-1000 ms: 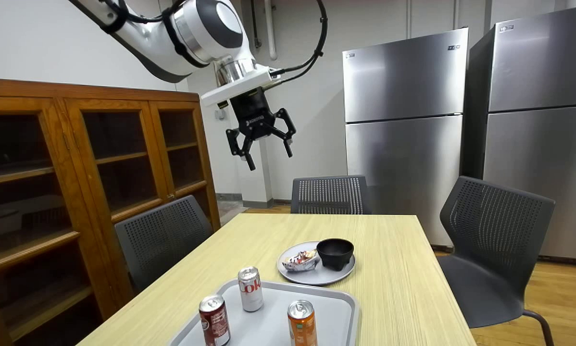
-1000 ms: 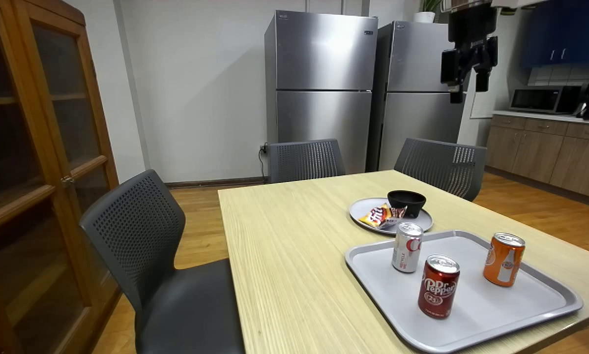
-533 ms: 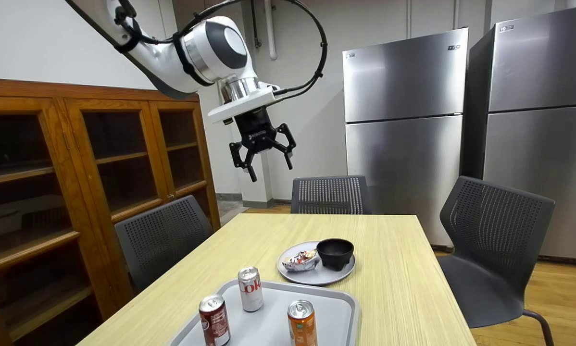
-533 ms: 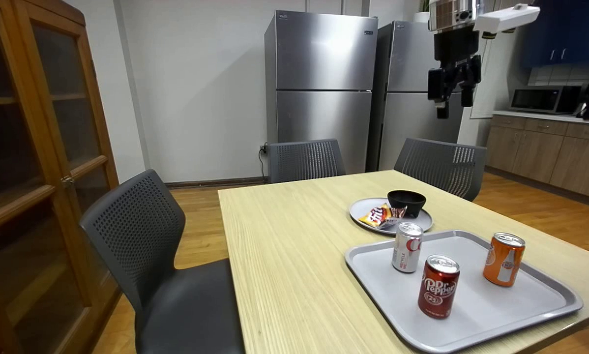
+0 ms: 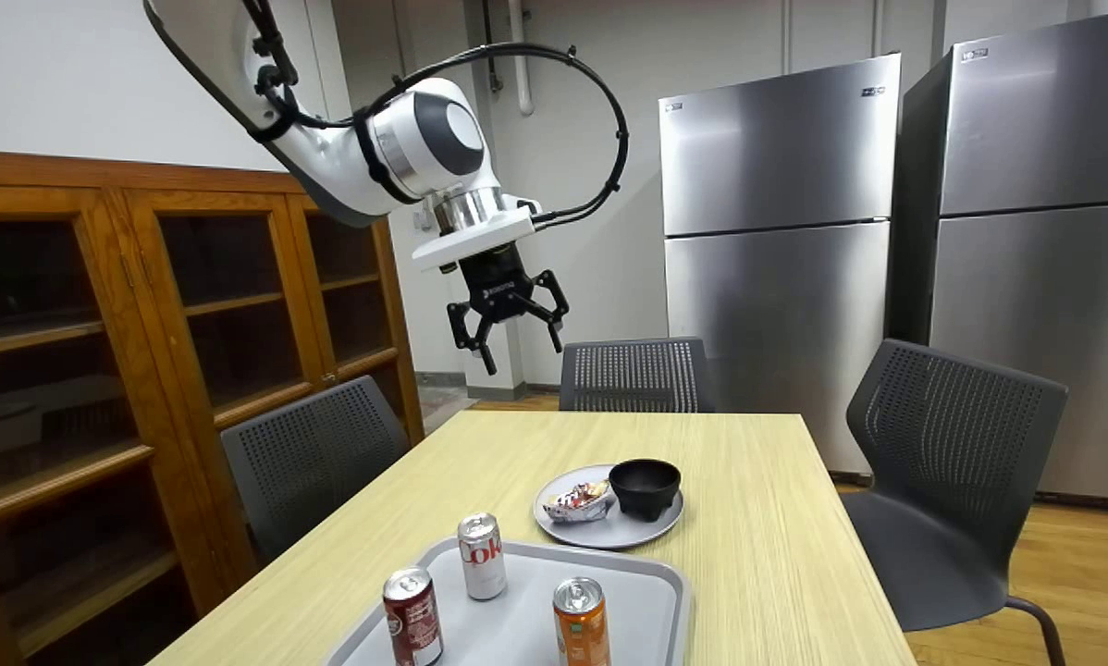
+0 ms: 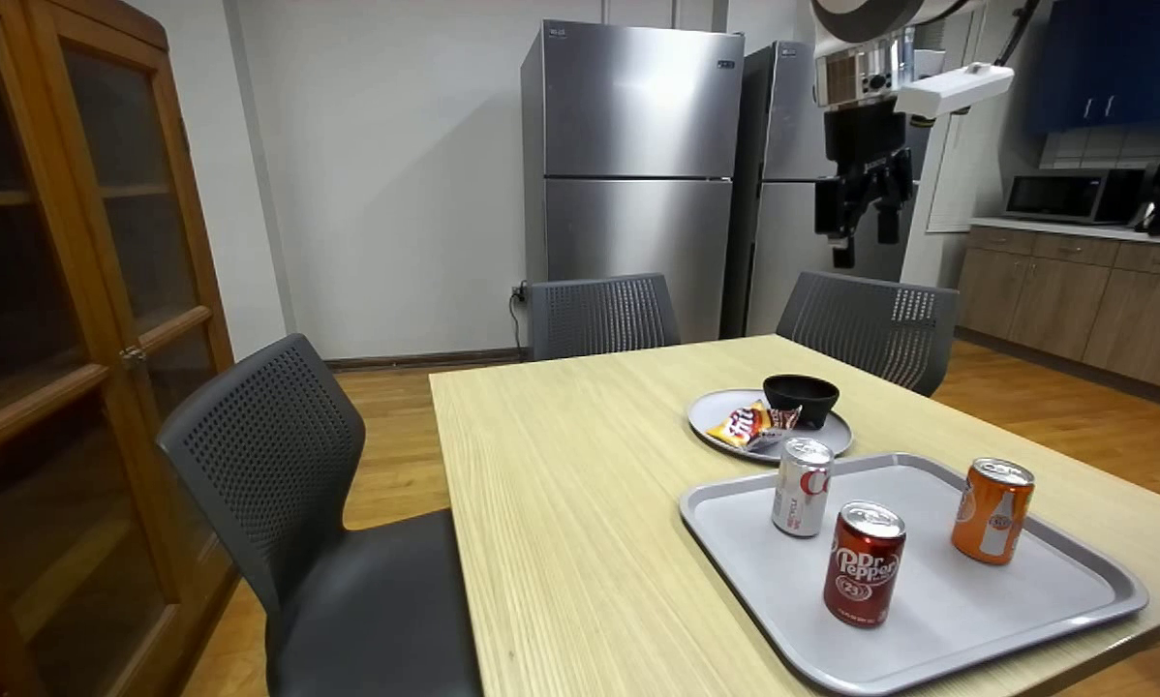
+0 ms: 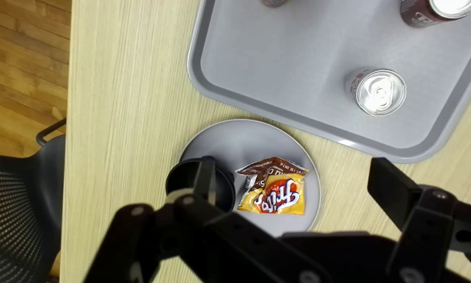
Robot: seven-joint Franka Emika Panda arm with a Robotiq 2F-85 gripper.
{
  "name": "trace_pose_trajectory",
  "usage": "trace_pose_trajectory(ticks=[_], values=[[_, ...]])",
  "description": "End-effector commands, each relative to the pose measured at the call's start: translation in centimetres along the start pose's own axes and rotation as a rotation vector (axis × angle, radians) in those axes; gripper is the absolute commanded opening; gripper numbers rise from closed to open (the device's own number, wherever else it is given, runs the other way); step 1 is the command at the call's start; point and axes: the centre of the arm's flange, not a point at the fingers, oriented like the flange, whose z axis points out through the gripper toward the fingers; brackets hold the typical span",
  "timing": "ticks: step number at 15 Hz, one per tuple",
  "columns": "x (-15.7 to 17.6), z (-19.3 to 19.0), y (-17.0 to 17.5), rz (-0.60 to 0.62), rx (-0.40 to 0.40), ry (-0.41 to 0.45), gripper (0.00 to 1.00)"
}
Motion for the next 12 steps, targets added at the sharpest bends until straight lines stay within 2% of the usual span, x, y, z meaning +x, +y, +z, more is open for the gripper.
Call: trace_pose_trajectory(ticks=[1, 12], values=[[2.2, 1.2, 0.1, 0.006, 0.000, 0.003, 1.00], [6.5, 7.0, -0.3, -0.027, 0.012, -0.046, 1.00]])
